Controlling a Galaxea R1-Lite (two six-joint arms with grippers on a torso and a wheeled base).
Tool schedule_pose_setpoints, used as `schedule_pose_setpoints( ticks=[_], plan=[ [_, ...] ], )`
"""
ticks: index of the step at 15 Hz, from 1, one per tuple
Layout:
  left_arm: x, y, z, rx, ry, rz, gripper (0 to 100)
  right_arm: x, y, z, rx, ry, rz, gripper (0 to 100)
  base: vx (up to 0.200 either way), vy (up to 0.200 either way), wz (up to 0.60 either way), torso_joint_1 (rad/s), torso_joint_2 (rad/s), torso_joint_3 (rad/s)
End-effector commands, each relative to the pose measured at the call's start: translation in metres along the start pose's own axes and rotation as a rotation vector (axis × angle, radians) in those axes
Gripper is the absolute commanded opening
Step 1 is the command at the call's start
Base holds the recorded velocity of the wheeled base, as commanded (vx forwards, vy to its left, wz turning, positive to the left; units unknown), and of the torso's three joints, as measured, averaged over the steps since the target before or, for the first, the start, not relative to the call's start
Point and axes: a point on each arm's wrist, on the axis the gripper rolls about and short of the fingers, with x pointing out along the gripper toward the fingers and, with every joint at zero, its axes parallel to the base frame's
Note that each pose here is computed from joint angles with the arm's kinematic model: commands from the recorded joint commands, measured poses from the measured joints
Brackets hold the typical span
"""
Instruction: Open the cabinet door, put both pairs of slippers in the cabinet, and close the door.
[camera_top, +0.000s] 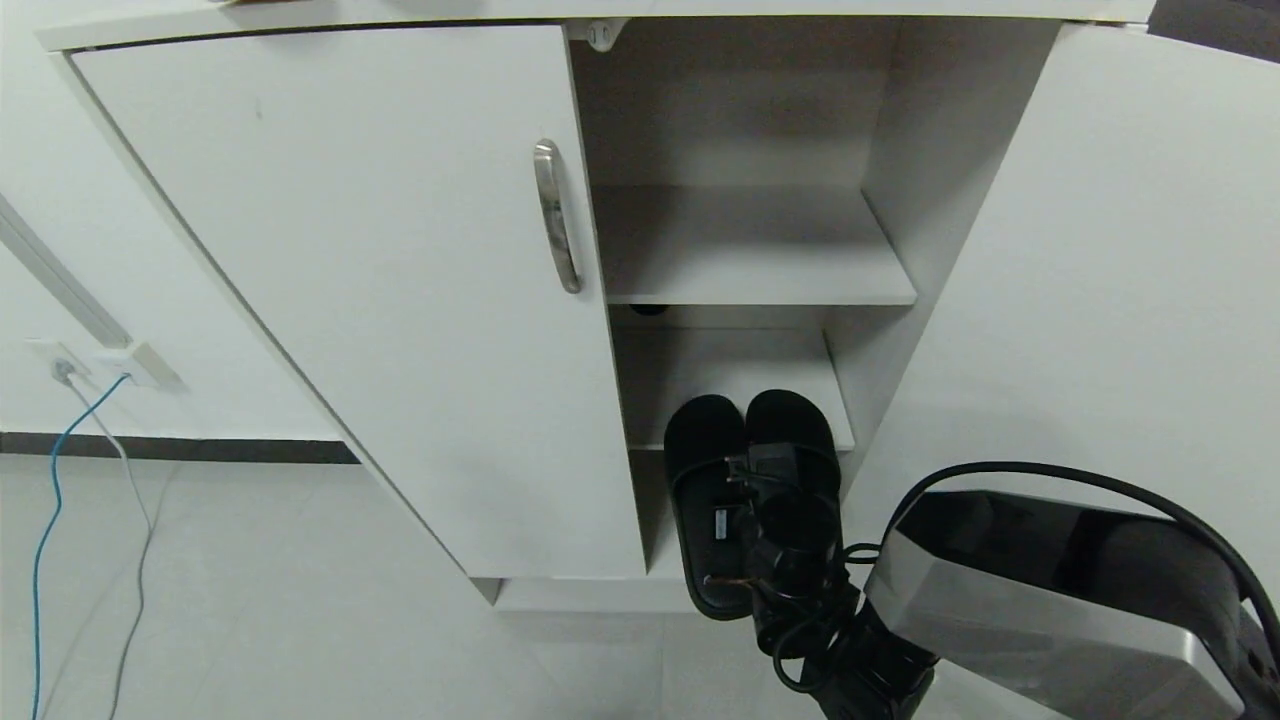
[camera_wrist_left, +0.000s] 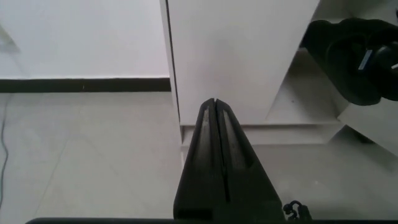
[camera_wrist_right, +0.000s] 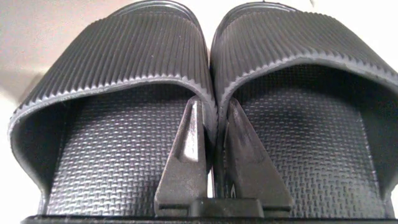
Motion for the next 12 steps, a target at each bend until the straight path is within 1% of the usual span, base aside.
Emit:
schedule_pose_setpoints(
  ticks=[1, 5, 7, 12],
  plan=[
    [0.0, 0.0, 0.0, -0.001, 0.001, 0.001, 0, 0.001, 0.001, 0.003, 0.005, -0.007, 0.001, 0, 0.2, 0.0, 0.0, 0.002, 0.0, 0.002],
    [0.0, 0.0, 0.0, -0.001, 0.001, 0.001, 0, 0.014, 0.0, 0.005, -0.002, -0.006, -0.014, 0, 0.0, 0.0, 0.0, 0.0, 0.0, 0.0],
    [0.0, 0.0, 0.0, -0.002, 0.001, 0.001, 0, 0.028, 0.003, 0.007, 0.008, -0.014, -0.031, 0, 0.0, 0.0, 0.0, 0.0, 0.0, 0.0],
    [0.0, 0.0, 0.0, -0.002, 0.001, 0.001, 0, 0.074, 0.001, 0.004, -0.01, 0.01, -0.093, 0, 0.0, 0.0, 0.0, 0.0, 0.0, 0.0]
  ],
)
